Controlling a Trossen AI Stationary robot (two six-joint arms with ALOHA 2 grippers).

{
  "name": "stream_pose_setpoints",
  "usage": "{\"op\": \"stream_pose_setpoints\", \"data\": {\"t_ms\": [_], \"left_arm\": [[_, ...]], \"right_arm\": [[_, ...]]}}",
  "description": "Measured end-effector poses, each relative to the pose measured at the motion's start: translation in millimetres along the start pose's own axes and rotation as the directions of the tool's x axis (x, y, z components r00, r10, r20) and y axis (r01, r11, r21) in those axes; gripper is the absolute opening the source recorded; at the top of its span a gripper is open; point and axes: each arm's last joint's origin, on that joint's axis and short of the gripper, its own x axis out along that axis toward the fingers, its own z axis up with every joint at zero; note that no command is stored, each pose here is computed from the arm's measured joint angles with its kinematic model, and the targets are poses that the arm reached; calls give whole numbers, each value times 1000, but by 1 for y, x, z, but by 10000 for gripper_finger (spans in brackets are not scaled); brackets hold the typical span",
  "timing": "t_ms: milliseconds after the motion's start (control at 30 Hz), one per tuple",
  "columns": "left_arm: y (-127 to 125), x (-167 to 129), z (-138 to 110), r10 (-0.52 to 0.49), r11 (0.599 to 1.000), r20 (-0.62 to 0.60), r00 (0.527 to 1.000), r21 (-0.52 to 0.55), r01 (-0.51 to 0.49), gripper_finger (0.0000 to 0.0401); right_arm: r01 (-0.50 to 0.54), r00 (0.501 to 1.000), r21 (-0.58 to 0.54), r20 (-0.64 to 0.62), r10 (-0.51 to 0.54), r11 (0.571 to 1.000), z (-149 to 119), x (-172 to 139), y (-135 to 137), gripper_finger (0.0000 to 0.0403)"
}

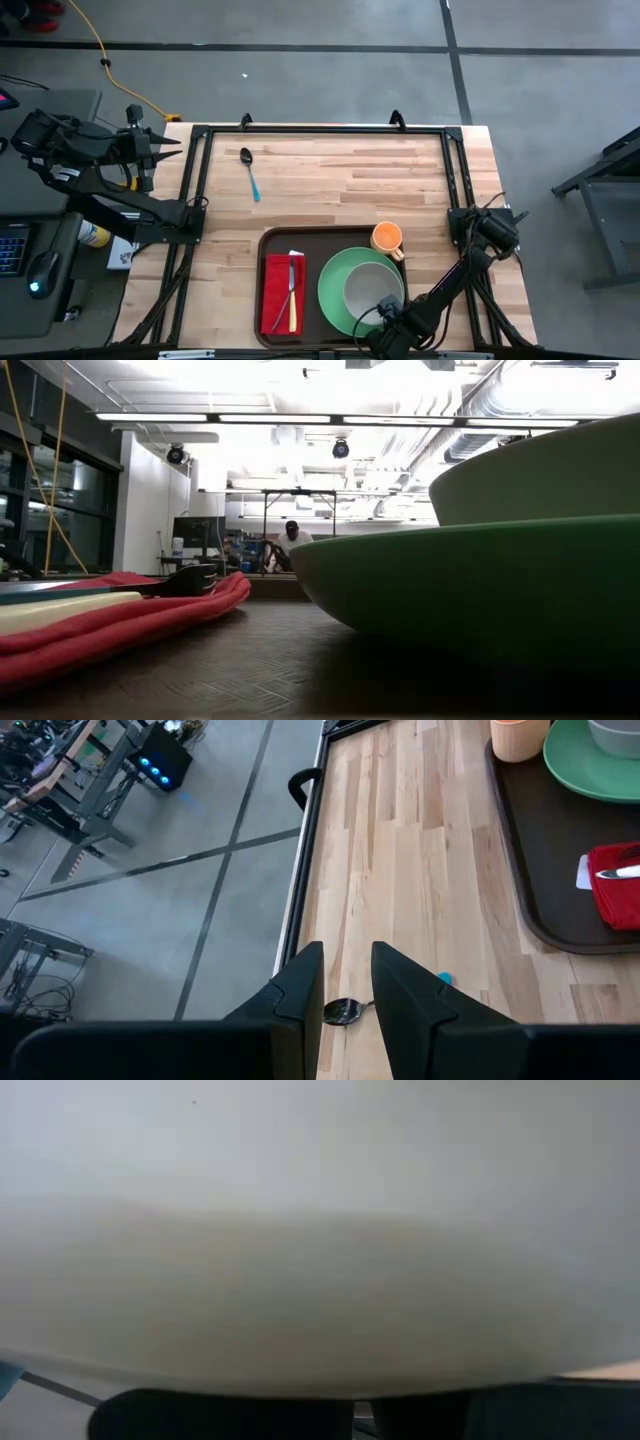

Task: Set up tray
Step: Adjust the black serving tray

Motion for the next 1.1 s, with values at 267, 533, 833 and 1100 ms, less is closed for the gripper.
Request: {"op": "stream_pose_setpoints", "data": {"t_ms": [267,533,833,1100], "left_arm": [[0,0,0,0,1000,0,1000,1,0,115],[0,0,0,0,1000,0,1000,1,0,115],[0,0,0,0,1000,0,1000,1,0,115],[0,0,0,0,1000,0,1000,1,0,115]], "right_arm": [[-23,998,-5,50,23,1000,16,-1,6,0],[-46,997,-6,67,46,999,17,-1,8,0],[-50,997,-11,59,51,999,15,-3,10,0],[35,995,-20,90,-33,999,5,-21,10,0]]}}
